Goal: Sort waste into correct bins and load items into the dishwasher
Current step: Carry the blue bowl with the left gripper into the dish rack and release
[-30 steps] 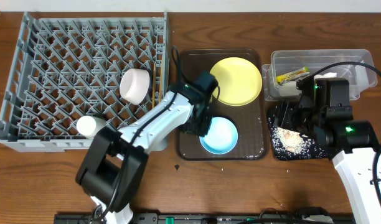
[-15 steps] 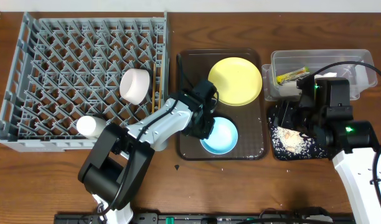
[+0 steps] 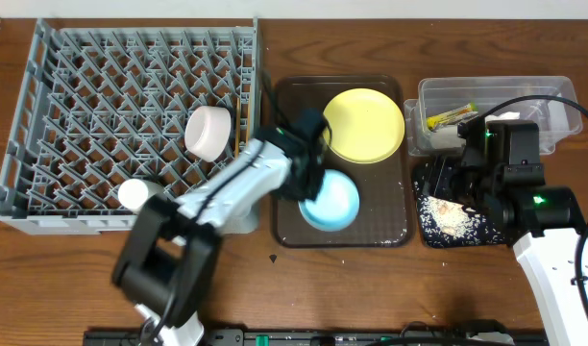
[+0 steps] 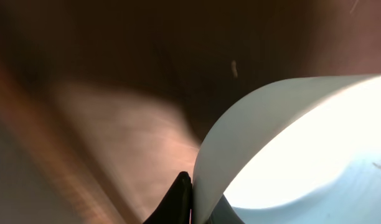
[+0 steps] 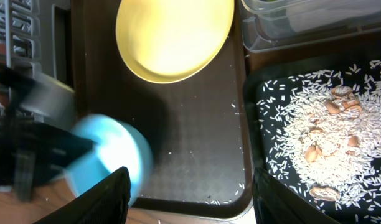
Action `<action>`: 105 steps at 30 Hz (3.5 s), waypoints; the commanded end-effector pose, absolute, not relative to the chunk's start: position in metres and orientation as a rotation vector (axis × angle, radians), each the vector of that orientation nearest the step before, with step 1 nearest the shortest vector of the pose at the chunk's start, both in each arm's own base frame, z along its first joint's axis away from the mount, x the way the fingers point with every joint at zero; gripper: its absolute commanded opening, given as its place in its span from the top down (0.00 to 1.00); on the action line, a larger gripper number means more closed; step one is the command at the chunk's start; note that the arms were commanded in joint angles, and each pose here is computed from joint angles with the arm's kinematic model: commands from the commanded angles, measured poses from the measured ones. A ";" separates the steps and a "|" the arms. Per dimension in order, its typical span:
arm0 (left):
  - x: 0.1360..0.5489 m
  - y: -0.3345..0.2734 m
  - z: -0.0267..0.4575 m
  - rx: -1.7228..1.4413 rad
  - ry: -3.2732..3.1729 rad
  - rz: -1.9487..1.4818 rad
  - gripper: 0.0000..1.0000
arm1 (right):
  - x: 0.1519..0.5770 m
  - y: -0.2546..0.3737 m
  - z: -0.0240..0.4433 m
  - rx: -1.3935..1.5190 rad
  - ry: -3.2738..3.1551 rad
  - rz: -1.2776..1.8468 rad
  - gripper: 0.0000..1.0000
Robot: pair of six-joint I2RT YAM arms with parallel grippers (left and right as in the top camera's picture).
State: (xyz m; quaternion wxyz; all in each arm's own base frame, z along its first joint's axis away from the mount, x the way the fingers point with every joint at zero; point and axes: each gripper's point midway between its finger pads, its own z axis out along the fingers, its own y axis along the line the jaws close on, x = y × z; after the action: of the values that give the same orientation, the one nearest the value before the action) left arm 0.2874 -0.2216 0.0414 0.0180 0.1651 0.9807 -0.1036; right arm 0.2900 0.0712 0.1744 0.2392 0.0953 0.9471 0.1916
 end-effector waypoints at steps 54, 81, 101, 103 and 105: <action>0.403 0.151 0.148 -0.132 2.432 1.574 0.93 | 0.296 0.069 0.180 0.254 2.568 0.501 0.37; 0.404 0.147 0.170 -0.238 2.263 1.686 0.83 | 0.294 0.069 0.179 0.256 2.574 0.500 0.37; 0.410 0.122 0.162 -0.143 2.299 1.622 0.67 | 0.292 0.069 0.178 0.259 2.585 0.499 0.37; 0.411 0.119 0.162 -0.126 2.300 1.622 0.63 | 0.293 0.069 0.178 0.258 2.581 0.500 0.37; 0.411 0.112 0.162 -0.096 2.303 1.620 0.63 | 0.293 0.069 0.178 0.258 2.581 0.500 0.37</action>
State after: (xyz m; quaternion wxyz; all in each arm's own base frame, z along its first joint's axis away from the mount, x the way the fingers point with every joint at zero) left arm 0.4104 0.1214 0.1682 0.1648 -0.0485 0.8066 0.5657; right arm 0.2904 0.0693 0.1738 0.2405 0.0970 0.9477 0.1862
